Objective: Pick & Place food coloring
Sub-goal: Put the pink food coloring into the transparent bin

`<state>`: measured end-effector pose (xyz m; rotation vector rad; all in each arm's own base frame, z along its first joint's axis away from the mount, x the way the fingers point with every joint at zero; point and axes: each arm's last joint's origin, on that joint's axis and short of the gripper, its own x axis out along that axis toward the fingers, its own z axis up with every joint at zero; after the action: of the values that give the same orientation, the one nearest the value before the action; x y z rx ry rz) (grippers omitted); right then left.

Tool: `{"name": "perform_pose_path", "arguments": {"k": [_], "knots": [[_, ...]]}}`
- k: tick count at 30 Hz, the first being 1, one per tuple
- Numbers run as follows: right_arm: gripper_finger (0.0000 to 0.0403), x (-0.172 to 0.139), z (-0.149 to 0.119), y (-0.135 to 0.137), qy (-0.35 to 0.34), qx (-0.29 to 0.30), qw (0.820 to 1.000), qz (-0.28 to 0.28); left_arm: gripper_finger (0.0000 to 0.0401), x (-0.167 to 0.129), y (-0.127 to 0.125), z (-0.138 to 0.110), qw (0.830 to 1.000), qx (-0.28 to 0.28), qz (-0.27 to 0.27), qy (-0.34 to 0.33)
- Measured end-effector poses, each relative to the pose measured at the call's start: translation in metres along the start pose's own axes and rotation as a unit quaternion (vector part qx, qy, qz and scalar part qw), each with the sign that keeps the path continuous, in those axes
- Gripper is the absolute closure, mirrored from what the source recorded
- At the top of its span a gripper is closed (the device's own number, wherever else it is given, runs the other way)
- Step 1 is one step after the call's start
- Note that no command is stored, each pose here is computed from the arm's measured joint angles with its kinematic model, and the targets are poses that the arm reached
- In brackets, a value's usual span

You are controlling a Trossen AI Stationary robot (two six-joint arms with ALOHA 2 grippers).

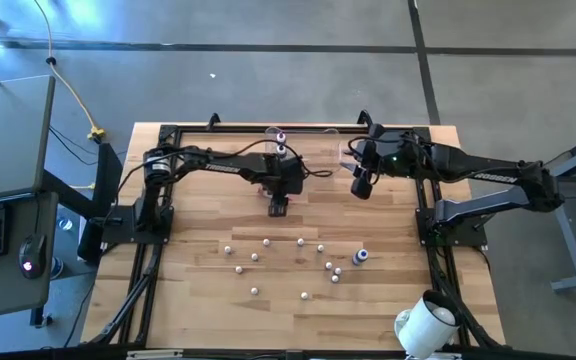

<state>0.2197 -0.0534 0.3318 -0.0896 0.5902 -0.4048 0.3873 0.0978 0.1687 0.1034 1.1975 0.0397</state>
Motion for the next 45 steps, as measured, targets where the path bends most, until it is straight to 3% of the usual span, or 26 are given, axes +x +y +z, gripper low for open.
{"name": "perform_pose_path", "arguments": {"k": [5,14,22,27,36,45], "knots": [[0.0258,0.000,0.000,0.000,0.001,0.000,1.000,0.000,0.0228,0.000,0.000,-0.001,1.000,-0.001,0.001,0.007],[0.0257,0.000,0.000,0.000,0.000,0.000,1.000,0.000,0.0290,-0.001,-0.001,-0.004,1.000,-0.001,-0.002,0.021],[0.0258,0.000,0.000,0.000,0.001,0.000,1.000,0.000,0.0291,-0.004,-0.002,-0.002,1.000,0.002,-0.009,0.030],[0.0258,0.000,0.000,0.000,0.001,0.000,1.000,0.000,0.0293,-0.019,-0.014,0.014,0.999,0.020,-0.019,0.019],[0.0258,0.000,0.000,0.000,0.001,0.000,1.000,0.000,0.0294,-0.083,-0.030,0.059,0.997,0.081,-0.007,-0.009],[0.0260,0.000,-0.001,0.000,0.004,0.021,1.000,0.001,0.0295,-0.190,-0.025,0.073,0.991,0.128,0.028,-0.026]]}}
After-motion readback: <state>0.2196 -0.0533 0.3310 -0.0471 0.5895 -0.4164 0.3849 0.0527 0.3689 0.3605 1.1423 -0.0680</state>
